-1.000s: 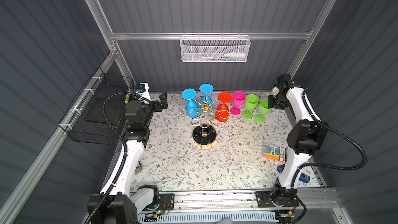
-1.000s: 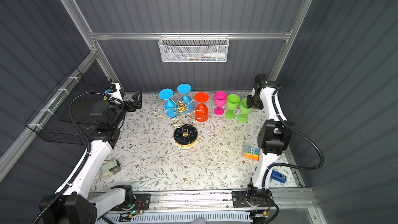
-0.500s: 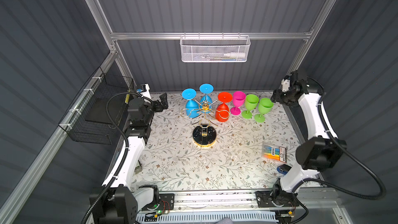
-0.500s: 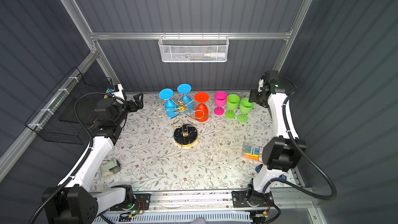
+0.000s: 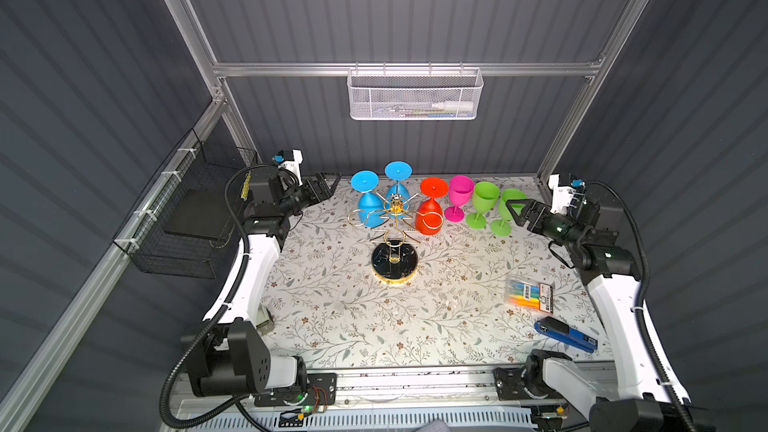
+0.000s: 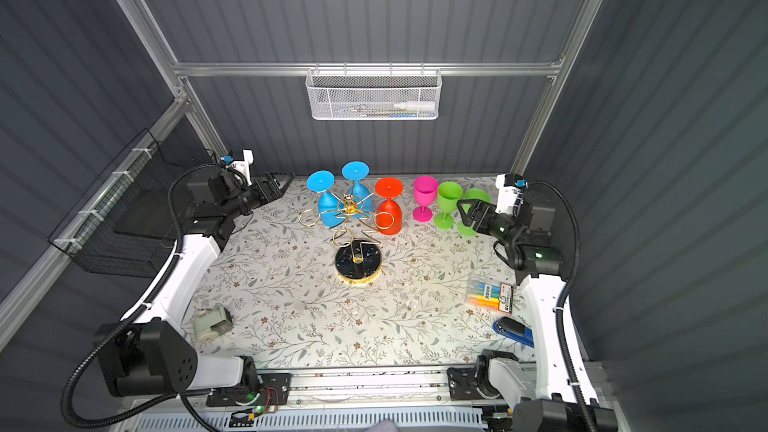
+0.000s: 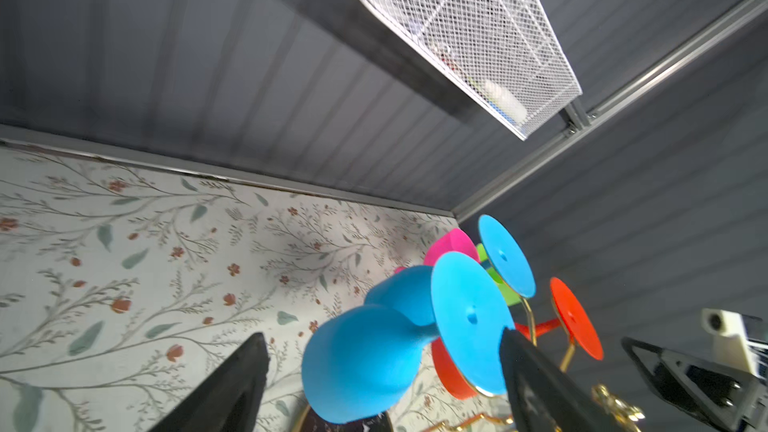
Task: Take the wine glass off the wine glass rack
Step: 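Open the right gripper and withdraw both arms from the glasses, then move the left gripper to the cyan glass stem on the rack and grasp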
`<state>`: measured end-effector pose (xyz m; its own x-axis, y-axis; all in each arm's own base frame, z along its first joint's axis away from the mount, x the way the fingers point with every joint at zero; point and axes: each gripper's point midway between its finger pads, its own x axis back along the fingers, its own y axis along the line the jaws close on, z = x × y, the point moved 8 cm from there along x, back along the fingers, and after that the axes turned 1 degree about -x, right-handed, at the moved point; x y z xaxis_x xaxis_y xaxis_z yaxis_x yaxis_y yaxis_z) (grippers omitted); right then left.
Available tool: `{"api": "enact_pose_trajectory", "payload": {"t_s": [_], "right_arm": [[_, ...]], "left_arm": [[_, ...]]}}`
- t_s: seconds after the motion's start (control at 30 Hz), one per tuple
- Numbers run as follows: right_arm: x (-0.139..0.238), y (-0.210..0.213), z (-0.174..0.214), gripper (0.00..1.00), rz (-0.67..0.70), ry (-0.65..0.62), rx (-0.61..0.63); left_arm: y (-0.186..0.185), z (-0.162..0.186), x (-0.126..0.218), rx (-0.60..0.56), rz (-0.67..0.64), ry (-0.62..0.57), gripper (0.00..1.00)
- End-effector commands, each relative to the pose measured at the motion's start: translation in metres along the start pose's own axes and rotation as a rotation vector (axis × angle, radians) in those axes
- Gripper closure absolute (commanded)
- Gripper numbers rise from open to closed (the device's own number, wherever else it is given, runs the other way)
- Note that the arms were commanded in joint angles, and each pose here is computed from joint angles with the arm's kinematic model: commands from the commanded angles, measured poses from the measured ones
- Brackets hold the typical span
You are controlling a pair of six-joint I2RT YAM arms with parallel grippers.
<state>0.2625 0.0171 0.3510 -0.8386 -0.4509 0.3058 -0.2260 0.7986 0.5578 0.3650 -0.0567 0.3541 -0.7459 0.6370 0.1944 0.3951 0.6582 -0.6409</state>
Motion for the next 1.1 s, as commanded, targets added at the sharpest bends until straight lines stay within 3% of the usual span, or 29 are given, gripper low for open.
{"api": "enact_pose_trajectory", "payload": {"t_s": [0.0, 0.2, 0.77, 1.07], "right_arm": [[0.006, 0.018, 0.002, 0.2, -0.135, -0.029, 0.01], [0.001, 0.018, 0.021, 0.2, -0.164, 0.01, -0.02], [-0.005, 0.031, 0.038, 0.19, -0.193, 0.047, -0.007], [-0.004, 0.033, 0.039, 0.18, -0.192, 0.047, 0.001]], "left_arm": [[-0.019, -0.007, -0.001, 0.052, 0.183, 0.064, 0.17], [-0.009, 0.0, -0.011, 0.088, 0.21, 0.132, 0.29], [-0.017, 0.007, -0.037, 0.094, 0.274, 0.194, 0.42], [-0.019, 0.009, -0.05, 0.093, 0.287, 0.225, 0.55]]}}
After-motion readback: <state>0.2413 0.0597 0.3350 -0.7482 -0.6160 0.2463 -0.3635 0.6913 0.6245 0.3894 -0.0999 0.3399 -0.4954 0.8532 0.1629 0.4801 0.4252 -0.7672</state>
